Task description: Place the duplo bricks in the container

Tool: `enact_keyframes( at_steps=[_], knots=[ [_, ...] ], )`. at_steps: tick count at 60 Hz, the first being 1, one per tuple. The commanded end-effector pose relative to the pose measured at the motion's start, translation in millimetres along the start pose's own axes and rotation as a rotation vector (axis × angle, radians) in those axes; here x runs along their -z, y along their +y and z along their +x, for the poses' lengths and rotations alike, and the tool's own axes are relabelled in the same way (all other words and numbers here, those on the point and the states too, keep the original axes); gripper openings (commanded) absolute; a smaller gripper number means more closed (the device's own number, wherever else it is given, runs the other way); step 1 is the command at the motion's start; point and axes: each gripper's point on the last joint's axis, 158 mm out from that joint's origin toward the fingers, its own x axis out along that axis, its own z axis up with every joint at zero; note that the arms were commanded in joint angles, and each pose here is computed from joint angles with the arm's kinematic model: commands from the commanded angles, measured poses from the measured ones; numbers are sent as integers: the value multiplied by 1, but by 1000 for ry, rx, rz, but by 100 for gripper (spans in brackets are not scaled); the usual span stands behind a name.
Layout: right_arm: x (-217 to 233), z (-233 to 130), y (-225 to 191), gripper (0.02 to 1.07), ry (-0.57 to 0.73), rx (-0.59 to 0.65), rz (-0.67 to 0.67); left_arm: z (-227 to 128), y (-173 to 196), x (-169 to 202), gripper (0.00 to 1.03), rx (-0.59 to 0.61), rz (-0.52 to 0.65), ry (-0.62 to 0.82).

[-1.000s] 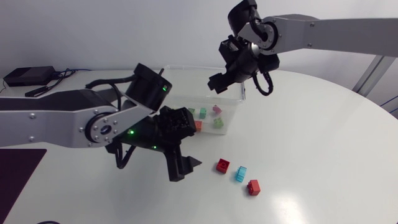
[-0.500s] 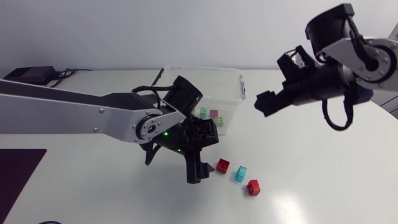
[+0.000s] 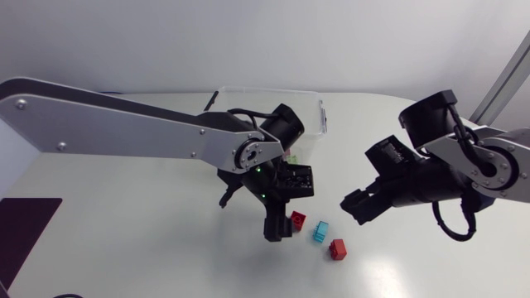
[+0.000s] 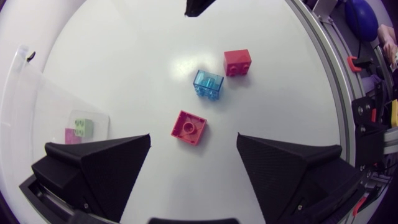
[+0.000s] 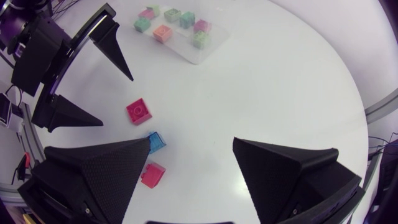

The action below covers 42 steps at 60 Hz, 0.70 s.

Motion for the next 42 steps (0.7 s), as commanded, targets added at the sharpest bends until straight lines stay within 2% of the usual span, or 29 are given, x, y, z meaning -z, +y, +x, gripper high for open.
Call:
enact_keyframes(
  at_steps=[1, 13, 39, 42],
  knots=[
    [25, 16, 10, 98, 94, -36, -11, 9, -1, -1, 96, 22, 42, 23],
    [43, 27, 14, 98, 170, -51, -26, 17, 0, 1, 94, 42, 55, 45],
    [60, 32, 19, 98, 224, -71, -60, 39, 4, 7, 91, 70, 76, 118],
    [61, 33, 21, 98, 229, -74, -67, 40, 4, 8, 88, 73, 78, 125]
  ],
)
